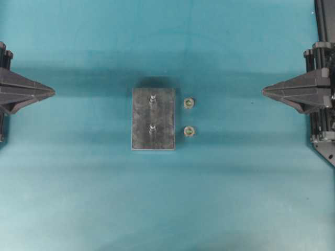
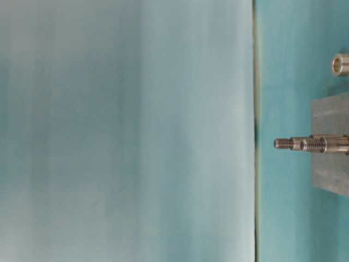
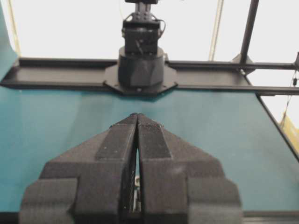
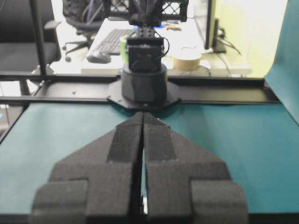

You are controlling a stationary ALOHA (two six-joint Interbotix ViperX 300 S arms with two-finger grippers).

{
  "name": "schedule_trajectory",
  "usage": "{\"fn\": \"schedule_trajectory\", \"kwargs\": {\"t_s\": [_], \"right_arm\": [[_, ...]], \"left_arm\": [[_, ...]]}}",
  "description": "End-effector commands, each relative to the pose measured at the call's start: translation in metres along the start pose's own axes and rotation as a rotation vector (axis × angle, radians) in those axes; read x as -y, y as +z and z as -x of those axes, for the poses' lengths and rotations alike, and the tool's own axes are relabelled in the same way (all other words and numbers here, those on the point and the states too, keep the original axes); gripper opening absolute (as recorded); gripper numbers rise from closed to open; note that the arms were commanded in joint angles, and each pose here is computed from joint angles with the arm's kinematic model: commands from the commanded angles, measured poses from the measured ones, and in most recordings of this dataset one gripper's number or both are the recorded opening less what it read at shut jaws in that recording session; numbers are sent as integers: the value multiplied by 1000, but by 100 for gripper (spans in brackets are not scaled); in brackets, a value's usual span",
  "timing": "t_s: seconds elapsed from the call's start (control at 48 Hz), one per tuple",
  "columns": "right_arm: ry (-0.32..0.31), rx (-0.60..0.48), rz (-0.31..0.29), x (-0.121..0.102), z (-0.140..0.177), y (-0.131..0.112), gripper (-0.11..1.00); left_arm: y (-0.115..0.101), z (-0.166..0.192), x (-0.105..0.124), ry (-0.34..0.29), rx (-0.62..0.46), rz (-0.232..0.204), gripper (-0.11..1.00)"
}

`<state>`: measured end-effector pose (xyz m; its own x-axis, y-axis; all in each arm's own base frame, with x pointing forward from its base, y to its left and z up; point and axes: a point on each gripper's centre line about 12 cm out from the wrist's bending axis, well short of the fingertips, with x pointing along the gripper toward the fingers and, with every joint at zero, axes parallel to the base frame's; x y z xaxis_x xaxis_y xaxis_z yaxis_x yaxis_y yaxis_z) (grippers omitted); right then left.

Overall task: Insert the washer onto the shaft.
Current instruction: 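Move the right gripper over the upper metal washer beside the plate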

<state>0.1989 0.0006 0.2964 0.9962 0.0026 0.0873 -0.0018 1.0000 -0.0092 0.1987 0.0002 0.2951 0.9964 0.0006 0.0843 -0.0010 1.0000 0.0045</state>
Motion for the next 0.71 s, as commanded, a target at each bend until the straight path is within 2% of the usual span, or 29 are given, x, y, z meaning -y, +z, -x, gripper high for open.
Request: {"fn": "schedule_trajectory", "kwargs": {"t_s": [0.0, 0.083, 0.146, 0.25, 0.396, 0.583, 0.687], "right_arm": [[-21, -12, -30, 4, -1, -4, 1], [-69, -101, -132, 11, 0, -12, 1], [-100, -187, -172, 16, 0, -17, 1], [-144, -324, -182, 24, 2, -24, 1], [-204, -464, -198, 37, -1, -35, 1], [-219, -636, -215, 42, -22, -68, 1], [-225, -689, -217, 45, -34, -85, 1]], "left_arm": [[-4, -7, 2, -12, -52, 24, 0], [-7, -15, 2, -8, -137, 25, 0], [-7, -20, 1, -2, -192, 26, 0], [-9, -29, 0, 3, -279, 24, 0], [-21, -39, 0, 4, -368, 17, 0], [-42, -45, 0, 1, -443, 0, 0], [-46, -46, -1, 0, -462, -10, 0]]}}
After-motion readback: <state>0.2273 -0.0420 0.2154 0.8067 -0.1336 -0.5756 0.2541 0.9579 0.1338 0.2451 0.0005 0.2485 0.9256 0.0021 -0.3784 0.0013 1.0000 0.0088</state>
